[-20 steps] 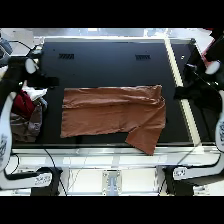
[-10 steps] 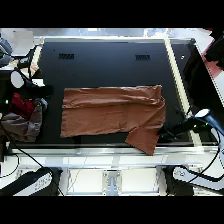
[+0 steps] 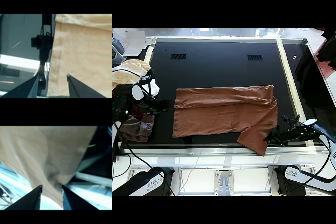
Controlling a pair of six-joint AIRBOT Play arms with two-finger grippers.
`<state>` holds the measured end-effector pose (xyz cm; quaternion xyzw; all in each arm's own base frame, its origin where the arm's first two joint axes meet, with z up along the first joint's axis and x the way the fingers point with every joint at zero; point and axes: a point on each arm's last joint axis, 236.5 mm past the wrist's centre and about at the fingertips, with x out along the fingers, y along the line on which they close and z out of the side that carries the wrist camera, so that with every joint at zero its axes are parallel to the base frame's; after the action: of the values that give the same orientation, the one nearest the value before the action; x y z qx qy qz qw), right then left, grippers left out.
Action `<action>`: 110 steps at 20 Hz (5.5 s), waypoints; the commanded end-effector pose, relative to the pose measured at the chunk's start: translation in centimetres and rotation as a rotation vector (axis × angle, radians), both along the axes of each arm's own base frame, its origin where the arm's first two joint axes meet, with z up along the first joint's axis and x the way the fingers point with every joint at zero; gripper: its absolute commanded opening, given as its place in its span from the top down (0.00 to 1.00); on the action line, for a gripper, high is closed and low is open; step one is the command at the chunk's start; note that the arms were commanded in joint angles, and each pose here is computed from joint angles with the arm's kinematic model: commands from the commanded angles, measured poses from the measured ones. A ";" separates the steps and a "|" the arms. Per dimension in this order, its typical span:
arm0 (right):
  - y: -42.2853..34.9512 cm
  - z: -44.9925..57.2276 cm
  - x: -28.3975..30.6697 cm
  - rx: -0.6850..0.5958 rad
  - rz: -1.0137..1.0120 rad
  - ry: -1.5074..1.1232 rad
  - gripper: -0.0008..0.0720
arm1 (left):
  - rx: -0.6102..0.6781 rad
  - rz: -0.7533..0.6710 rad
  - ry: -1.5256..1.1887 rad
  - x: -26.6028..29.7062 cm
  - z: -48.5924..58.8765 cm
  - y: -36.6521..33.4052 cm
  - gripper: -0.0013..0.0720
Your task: Fold the shirts.
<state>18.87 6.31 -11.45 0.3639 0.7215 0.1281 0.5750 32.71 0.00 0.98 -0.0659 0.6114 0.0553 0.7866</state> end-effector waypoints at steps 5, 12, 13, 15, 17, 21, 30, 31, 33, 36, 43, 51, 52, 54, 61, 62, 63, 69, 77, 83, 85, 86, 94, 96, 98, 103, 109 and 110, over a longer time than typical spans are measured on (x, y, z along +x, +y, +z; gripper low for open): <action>-0.6 3.0 1.1 0.050 0.061 -0.039 0.55 | -0.001 0.002 0.010 -0.3 -0.5 0.0 0.44; -3.5 2.6 0.6 -0.111 0.096 -0.040 0.56 | -0.002 0.002 0.010 -0.3 -0.5 0.0 0.44; -3.5 2.0 0.5 -0.121 0.086 -0.042 0.56 | -0.002 0.002 0.010 -0.3 -0.5 0.0 0.44; -3.6 0.9 0.4 -0.140 0.060 -0.047 0.55 | -0.001 0.002 0.010 -0.3 -0.5 0.0 0.44; -3.0 0.3 0.9 -0.129 0.010 -0.063 0.56 | -0.002 0.002 0.009 -0.3 -0.5 0.0 0.44; -1.8 -0.3 1.7 -0.078 -0.042 -0.085 0.56 | -0.003 0.007 -0.009 0.1 -0.4 0.0 0.44; 0.6 -0.1 3.1 -0.044 -0.008 -0.148 0.89 | -0.003 0.132 0.029 -3.6 -2.1 0.9 0.55; 1.1 -0.1 3.1 -0.037 0.007 -0.150 0.97 | -0.012 0.181 0.040 -4.6 -2.6 1.1 0.55; 1.5 0.1 2.8 -0.030 0.026 -0.147 0.97 | -0.028 0.281 0.069 -6.2 -3.8 1.5 0.55; 1.7 0.3 2.5 -0.016 0.036 -0.138 0.97 | -0.099 0.421 0.106 -7.1 -5.4 1.5 0.55; 2.2 0.7 1.9 0.012 0.066 -0.136 0.97 | -0.502 0.600 0.330 -8.6 -7.8 -3.2 0.55; 2.7 1.3 1.7 0.046 0.087 -0.146 0.97 | -0.700 0.613 0.369 -13.5 -6.4 -2.2 0.87; 2.9 1.4 1.8 0.052 0.080 -0.149 0.97 | -0.707 0.645 0.379 -14.1 -7.2 -2.2 0.87; 3.1 1.6 1.8 0.066 0.077 -0.146 0.97 | -0.663 0.664 0.399 -15.3 -8.8 -1.7 0.87; 3.4 1.9 1.9 0.085 0.071 -0.144 0.97 | -0.529 0.682 0.313 -14.6 -10.7 1.4 0.76; 3.4 2.0 1.8 0.088 0.072 -0.143 0.97 | -0.524 0.695 0.272 -13.7 -10.8 1.9 0.43; 3.5 2.0 1.8 0.089 0.072 -0.142 0.97 | -0.526 0.708 0.236 -12.9 -10.8 2.2 0.23; 3.3 1.8 2.0 0.078 0.066 -0.150 0.97 | -0.688 0.762 0.150 -9.2 -10.2 0.7 0.30; 3.3 1.8 2.1 0.079 0.065 -0.149 0.97 | -0.845 0.733 0.237 -8.6 -11.1 -2.0 0.30; 3.6 2.2 2.3 0.097 0.051 -0.153 0.97 | -0.881 0.682 0.294 -9.8 -10.5 -3.3 0.33; 3.7 2.2 2.3 0.098 0.051 -0.153 0.97 | -0.840 0.671 0.264 -10.0 -10.0 -2.6 0.33; 3.6 2.2 2.3 0.097 0.051 -0.154 0.97 | -0.805 0.688 0.258 -10.4 -9.8 -2.0 0.33; 3.5 2.1 2.5 0.091 0.047 -0.158 0.97 | -0.745 0.716 0.297 -11.4 -11.0 -1.2 0.33; 3.6 2.1 2.5 0.094 0.046 -0.158 0.97 | -0.757 0.726 0.285 -10.8 -11.5 -1.1 0.33; 3.7 2.2 2.6 0.098 0.039 -0.161 0.97 | -0.774 0.742 0.300 -10.6 -12.1 -1.2 0.33; 3.8 2.4 2.9 0.107 0.028 -0.165 0.97 | -0.913 0.744 0.276 -8.3 -12.4 -2.8 0.37; 4.0 2.9 3.5 0.116 0.008 -0.186 0.97 | -0.982 0.658 0.183 -6.2 -11.2 -3.7 0.96; 3.9 3.4 3.7 0.107 0.011 -0.211 0.97 | -0.999 0.616 0.123 -5.3 -10.1 -3.6 0.97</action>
<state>22.08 10.20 -8.67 0.3757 0.6618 0.2055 0.6153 25.54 -3.26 -11.03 -0.5938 0.5931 0.0377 0.5423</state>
